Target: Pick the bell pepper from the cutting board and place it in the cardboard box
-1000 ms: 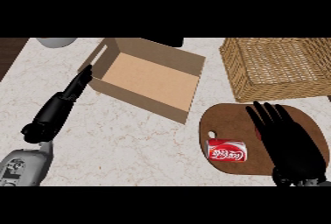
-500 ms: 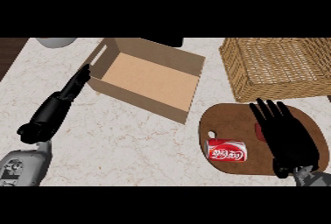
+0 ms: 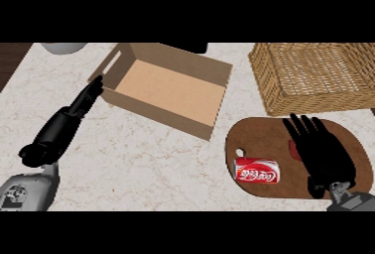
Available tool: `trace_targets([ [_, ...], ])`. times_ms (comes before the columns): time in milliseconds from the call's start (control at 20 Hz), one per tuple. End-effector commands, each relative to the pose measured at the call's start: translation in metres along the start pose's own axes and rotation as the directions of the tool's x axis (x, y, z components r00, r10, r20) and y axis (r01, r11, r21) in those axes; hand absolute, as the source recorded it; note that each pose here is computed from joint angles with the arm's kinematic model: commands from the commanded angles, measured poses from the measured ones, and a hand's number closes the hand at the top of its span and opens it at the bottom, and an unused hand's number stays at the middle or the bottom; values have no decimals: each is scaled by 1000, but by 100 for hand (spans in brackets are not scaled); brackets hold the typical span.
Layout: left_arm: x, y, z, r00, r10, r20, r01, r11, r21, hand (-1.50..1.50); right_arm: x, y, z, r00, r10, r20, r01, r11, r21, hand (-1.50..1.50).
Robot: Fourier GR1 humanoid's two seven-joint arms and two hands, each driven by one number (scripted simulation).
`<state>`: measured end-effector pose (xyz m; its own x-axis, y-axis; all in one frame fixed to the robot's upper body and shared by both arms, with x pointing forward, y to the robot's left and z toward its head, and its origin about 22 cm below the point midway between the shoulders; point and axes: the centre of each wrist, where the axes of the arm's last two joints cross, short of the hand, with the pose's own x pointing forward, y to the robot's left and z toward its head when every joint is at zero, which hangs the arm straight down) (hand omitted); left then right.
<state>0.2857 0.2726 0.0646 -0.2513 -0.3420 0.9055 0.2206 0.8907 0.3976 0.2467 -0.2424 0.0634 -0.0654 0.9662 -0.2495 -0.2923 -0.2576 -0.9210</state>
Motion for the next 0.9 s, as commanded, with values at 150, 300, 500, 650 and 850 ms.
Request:
trace_targets([
  [150,-8,-2,-3,1000,3,1,-3,1000,-1,0,-14,9,-16,996,56,-65,-56,998,8,-150],
  [300,11,-9,-18,1000,-6,-5,6,1000,-5,0,-23,2,-31,998,-2,-61,2,1000,-3,-150],
  [500,4,-5,-14,1000,-13,-5,13,999,31,0,-23,29,-26,1000,5,-19,-4,998,58,-150],
  [650,-3,4,-10,1000,6,-8,-6,1000,0,0,-7,29,-30,997,43,67,-44,999,17,150],
  [850,3,-13,4,1000,-20,9,20,1000,18,0,-10,23,-36,988,80,131,-68,993,-94,150],
])
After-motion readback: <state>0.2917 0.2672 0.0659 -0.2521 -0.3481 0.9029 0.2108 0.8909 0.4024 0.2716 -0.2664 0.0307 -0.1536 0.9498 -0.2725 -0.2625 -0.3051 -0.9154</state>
